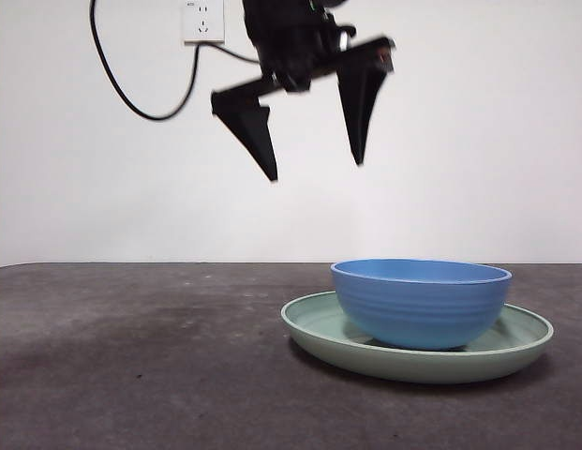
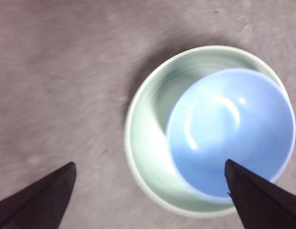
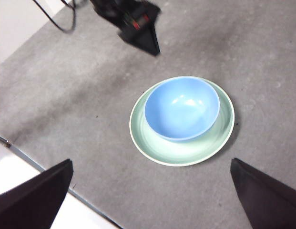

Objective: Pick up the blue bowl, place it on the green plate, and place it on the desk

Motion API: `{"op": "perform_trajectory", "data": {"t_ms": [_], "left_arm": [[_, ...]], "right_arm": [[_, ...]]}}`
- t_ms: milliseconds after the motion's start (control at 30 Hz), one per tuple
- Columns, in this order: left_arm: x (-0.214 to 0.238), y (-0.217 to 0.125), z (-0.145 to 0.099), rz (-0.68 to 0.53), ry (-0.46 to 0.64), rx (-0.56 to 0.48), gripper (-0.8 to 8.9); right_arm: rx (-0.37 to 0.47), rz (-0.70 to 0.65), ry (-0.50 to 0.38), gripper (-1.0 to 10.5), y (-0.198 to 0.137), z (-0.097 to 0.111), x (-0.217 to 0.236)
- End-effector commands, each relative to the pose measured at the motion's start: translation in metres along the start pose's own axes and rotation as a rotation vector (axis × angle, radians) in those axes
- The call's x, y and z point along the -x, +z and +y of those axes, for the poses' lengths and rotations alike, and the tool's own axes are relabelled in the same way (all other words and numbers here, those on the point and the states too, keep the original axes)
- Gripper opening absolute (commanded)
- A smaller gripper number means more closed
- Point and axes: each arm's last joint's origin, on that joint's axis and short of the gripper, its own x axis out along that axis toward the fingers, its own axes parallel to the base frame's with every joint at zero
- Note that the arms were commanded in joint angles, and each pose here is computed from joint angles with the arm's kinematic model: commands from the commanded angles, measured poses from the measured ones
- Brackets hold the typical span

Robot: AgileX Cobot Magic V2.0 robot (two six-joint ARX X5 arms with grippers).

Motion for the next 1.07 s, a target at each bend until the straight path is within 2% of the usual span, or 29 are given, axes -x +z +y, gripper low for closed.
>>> {"op": "perform_trajectory", "data": {"t_ms": [33,233,400,500,667,833,1067], "left_arm": [[0.012,0.004,-0.007,-0.040,-0.007,-0.062,5.05],[0.042,-0.006,-0.015,-0.070,-0.019,-0.120,5.12],[0.076,-0.019,-0.020,-0.136,-0.035,-0.147,6.25],[0.100,-0.029,-0.021,-0.184,-0.046,-0.161,6.47],[0.138,-0.052,-0.018,-0.250,-0.060,-0.171,6.55],[0.164,-0.088,-0.019,-0.265,-0.074,-0.204,6.55],[0.165,-0.141,-0.015,-0.212,-0.082,-0.241,6.55]], "right_arm": [[-0.011,-0.009,0.001,6.5,0.002,0.002,0.004],[-0.076,0.008,-0.061,6.5,0.000,0.000,0.004],[-0.114,0.013,-0.156,6.5,-0.002,-0.003,0.004],[-0.127,0.012,-0.188,6.5,-0.001,-0.004,0.003],[-0.140,0.037,-0.210,6.5,0.002,-0.007,-0.003],[-0.143,0.058,-0.214,6.5,0.008,-0.009,-0.011],[-0.148,0.083,-0.218,6.5,0.011,-0.011,-0.016]]}}
